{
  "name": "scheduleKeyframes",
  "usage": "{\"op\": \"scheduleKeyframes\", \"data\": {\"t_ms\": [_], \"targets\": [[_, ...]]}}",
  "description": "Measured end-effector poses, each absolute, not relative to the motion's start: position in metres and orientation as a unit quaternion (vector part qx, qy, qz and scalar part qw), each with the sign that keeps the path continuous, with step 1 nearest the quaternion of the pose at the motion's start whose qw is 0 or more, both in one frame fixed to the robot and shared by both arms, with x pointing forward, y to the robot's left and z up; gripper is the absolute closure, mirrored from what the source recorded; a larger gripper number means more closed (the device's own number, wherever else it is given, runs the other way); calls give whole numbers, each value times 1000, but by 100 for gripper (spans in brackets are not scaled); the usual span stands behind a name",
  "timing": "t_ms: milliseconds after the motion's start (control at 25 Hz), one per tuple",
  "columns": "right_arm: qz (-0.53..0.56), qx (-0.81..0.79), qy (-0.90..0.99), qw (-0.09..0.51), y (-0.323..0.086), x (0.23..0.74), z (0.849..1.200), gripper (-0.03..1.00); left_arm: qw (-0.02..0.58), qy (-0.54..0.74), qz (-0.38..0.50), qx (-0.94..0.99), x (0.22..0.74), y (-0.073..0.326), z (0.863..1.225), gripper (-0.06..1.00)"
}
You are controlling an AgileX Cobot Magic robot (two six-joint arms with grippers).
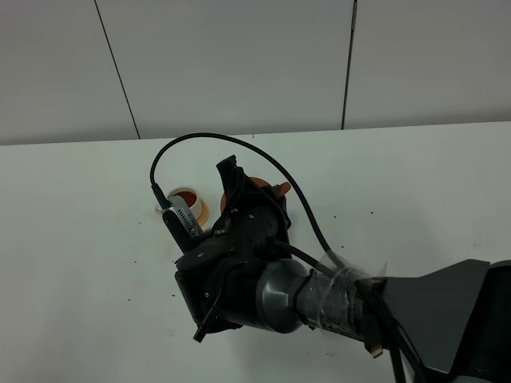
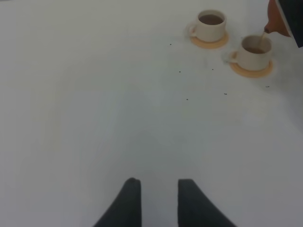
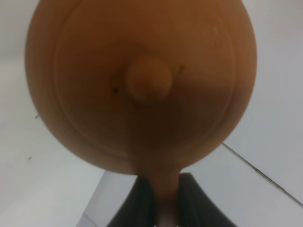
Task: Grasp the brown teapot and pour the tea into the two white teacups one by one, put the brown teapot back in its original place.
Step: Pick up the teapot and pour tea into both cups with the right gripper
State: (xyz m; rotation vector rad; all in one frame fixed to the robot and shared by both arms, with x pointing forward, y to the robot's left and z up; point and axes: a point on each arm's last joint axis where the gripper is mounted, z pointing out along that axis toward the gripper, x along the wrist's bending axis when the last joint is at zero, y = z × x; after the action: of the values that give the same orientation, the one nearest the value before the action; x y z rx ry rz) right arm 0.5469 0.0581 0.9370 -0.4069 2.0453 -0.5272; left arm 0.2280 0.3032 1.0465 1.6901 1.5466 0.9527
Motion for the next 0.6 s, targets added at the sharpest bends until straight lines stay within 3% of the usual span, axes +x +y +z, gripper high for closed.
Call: {"op": "scheduleKeyframes", "data": {"t_ms": [600], "targets": [[-222, -179, 830, 479, 59, 548, 938, 87, 324, 590, 363, 644, 228, 303, 1047, 69]]}}
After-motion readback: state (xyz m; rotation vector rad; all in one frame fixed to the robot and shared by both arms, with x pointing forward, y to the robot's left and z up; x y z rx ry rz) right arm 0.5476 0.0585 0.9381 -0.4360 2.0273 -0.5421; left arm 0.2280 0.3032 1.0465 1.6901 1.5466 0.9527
